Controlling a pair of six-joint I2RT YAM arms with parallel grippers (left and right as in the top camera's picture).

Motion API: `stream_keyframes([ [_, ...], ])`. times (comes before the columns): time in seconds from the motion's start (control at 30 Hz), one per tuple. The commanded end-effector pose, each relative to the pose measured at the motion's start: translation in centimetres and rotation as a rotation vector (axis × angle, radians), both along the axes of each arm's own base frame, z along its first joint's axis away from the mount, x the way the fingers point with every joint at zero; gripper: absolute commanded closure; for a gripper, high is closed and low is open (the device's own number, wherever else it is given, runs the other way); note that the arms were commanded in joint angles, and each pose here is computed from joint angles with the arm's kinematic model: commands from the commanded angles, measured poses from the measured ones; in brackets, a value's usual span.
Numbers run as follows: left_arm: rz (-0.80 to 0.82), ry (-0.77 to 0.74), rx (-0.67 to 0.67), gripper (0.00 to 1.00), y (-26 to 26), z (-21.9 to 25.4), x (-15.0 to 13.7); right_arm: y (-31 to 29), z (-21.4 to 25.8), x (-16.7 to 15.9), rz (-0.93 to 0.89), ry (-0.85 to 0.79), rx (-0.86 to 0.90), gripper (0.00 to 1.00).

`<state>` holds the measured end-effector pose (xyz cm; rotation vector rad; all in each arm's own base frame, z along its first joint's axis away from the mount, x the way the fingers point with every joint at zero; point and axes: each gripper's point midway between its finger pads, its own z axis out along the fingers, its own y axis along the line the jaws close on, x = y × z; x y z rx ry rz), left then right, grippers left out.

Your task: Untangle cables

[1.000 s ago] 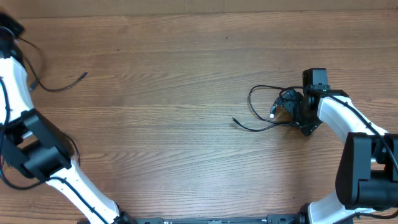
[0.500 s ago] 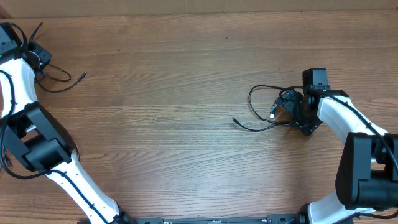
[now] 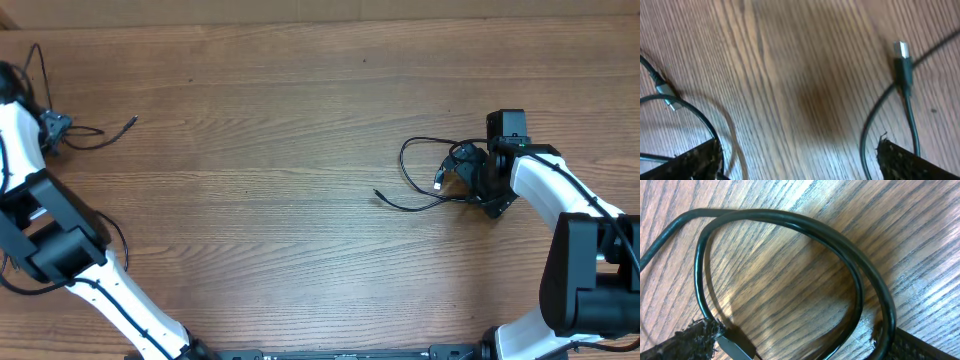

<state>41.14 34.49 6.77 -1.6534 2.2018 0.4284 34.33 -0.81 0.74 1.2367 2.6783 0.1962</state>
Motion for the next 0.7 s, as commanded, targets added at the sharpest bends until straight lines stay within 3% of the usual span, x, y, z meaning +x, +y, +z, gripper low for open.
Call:
stream_keyframes([
  [0.0, -0.096, -0.157, -0.14, 0.0, -1.5, 0.4, 2.8, 0.5, -1.8, -1.8, -0.003, 0.071, 0.026, 0.0],
  [0.17, -0.541, -0.475, -0.343, 0.0, -7.6, 3.4, 9.6, 0.5, -1.8, -1.8, -0.003, 0.071, 0.026, 0.0],
  [0.37, -0.915, -0.882, -0.463, 0.0, -13.0, 10.8, 13.9, 0.5, -1.8, -1.8, -0.003, 0.071, 0.026, 0.0],
  [0.47, -0.939, -0.946, -0.461, 0.0, -13.2, 12.3, 14.5, 0.5, -1.8, -1.8, -0.003, 0.071, 0.026, 0.0],
  [0.67, -0.787, -0.801, -0.356, 0.0, -10.7, 10.6, 14.0, 0.5, -1.8, -1.8, -0.003, 0.071, 0.026, 0.0],
])
